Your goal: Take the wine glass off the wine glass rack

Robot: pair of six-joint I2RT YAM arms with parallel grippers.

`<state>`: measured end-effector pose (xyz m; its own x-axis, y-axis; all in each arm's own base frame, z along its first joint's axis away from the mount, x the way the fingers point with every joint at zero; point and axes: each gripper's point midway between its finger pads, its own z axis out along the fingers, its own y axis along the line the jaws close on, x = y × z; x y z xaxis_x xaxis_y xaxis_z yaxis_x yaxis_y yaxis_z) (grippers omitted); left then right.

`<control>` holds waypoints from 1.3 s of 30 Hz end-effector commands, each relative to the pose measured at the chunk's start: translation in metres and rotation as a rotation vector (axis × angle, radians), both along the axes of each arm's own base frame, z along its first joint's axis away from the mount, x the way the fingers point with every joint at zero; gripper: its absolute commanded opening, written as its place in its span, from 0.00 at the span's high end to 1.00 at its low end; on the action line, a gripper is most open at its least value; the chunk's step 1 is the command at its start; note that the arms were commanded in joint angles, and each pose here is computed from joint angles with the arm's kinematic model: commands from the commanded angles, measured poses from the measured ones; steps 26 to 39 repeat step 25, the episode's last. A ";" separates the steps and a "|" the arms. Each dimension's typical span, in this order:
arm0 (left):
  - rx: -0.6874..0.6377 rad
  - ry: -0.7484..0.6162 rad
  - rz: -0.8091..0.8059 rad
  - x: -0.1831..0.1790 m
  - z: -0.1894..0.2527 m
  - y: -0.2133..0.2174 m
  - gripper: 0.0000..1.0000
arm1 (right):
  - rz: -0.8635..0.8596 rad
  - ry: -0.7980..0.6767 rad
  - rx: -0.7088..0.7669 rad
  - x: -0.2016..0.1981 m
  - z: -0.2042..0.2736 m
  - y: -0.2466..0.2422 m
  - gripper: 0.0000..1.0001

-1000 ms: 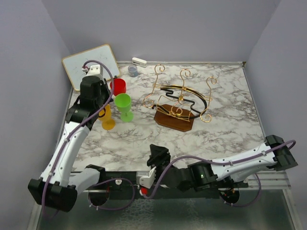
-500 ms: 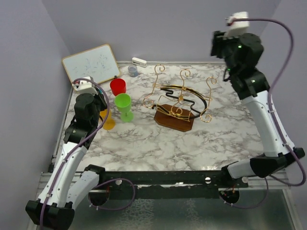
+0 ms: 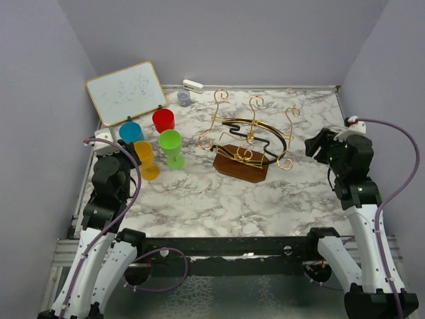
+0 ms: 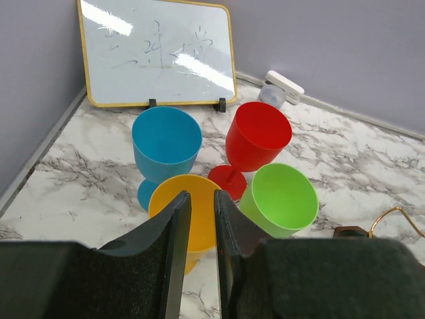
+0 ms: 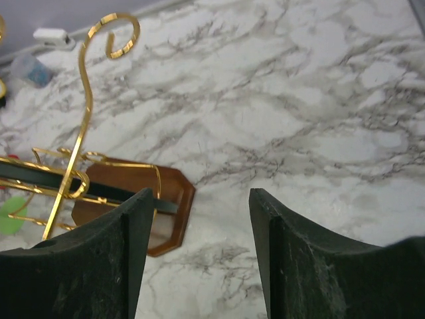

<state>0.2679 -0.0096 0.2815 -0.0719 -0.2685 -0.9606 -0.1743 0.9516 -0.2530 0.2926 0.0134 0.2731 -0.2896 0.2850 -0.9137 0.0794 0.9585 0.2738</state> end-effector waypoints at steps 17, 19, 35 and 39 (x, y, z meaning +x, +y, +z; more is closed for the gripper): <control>-0.021 0.038 -0.055 0.002 -0.011 -0.012 0.76 | -0.064 -0.038 0.098 -0.035 -0.036 -0.001 0.41; -0.021 0.042 -0.061 0.003 -0.012 -0.013 0.76 | -0.070 -0.024 0.091 -0.034 -0.038 -0.003 0.48; -0.020 0.048 -0.066 0.004 -0.013 -0.014 0.76 | -0.108 -0.025 0.074 -0.032 -0.040 -0.010 0.51; -0.020 0.048 -0.066 0.004 -0.013 -0.014 0.76 | -0.108 -0.025 0.074 -0.032 -0.040 -0.010 0.51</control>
